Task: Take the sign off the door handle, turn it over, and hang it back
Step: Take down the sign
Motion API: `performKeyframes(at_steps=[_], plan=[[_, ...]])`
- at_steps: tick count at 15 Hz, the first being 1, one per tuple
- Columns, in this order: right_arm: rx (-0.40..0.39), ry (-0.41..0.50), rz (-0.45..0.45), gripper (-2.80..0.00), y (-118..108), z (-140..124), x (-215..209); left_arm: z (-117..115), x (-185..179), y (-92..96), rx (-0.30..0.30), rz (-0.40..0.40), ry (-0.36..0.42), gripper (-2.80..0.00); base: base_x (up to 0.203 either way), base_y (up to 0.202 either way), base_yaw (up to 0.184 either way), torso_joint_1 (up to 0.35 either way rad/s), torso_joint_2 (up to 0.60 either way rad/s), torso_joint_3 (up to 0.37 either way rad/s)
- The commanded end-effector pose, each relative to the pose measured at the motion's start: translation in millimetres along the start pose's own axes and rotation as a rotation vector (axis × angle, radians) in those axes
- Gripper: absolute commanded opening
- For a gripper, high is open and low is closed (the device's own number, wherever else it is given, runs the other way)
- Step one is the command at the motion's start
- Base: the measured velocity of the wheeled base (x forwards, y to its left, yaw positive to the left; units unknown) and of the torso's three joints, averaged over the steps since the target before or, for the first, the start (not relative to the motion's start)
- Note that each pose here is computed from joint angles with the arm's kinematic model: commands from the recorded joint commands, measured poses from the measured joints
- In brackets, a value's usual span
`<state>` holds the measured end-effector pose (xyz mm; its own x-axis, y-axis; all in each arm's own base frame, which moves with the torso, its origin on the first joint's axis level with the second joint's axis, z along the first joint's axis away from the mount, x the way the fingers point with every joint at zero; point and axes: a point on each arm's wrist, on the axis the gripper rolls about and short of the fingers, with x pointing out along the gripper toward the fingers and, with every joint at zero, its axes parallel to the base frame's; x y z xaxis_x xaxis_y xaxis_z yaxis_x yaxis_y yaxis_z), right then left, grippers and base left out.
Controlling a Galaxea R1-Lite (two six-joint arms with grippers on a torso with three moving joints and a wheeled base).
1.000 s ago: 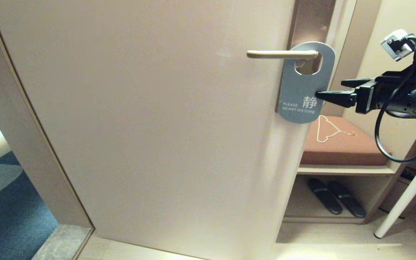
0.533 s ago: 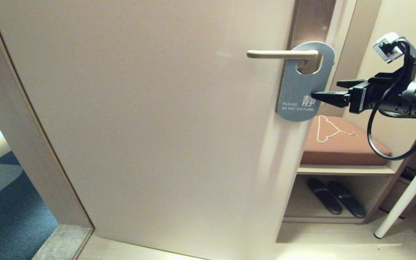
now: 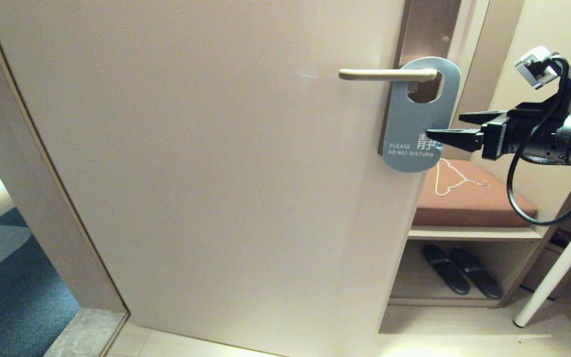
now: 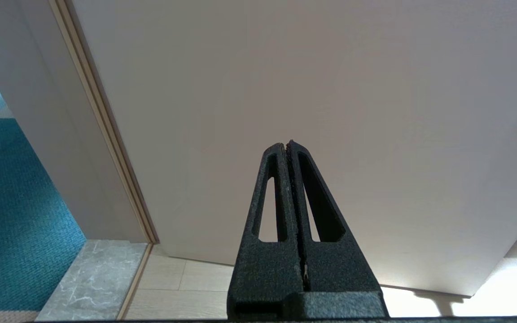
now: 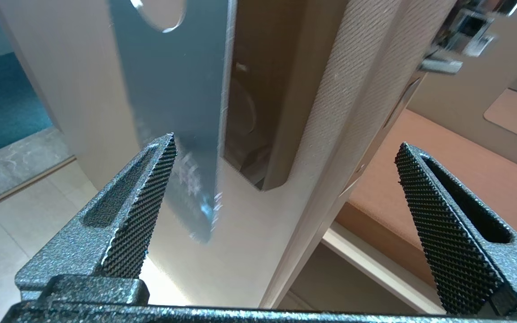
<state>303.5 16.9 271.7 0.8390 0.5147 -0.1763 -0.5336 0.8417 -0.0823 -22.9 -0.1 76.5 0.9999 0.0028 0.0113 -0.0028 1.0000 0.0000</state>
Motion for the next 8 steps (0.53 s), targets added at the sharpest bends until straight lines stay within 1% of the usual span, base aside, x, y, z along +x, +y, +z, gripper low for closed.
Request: performKeyframes(at_steps=[1, 5, 8], plan=[[-0.007, -0.008, 0.007, 0.00, 5, 2, -6, 0, 0, 0.0, 0.000, 0.000, 0.001, -2.80, 0.000, 0.000, 0.000, 0.000, 0.00, 0.000], [-0.011, -0.009, 0.028, 0.00, 15, 5, -13, 0, 0, 0.0, 0.000, 0.000, 0.001, -2.80, 0.000, 0.000, 0.000, 0.000, 0.00, 0.000], [-0.006, 0.005, 0.034, 0.00, 20, 3, -18, 0, 0, 0.0, 0.000, 0.000, 0.001, -2.80, 0.000, 0.000, 0.000, 0.000, 0.00, 0.000]])
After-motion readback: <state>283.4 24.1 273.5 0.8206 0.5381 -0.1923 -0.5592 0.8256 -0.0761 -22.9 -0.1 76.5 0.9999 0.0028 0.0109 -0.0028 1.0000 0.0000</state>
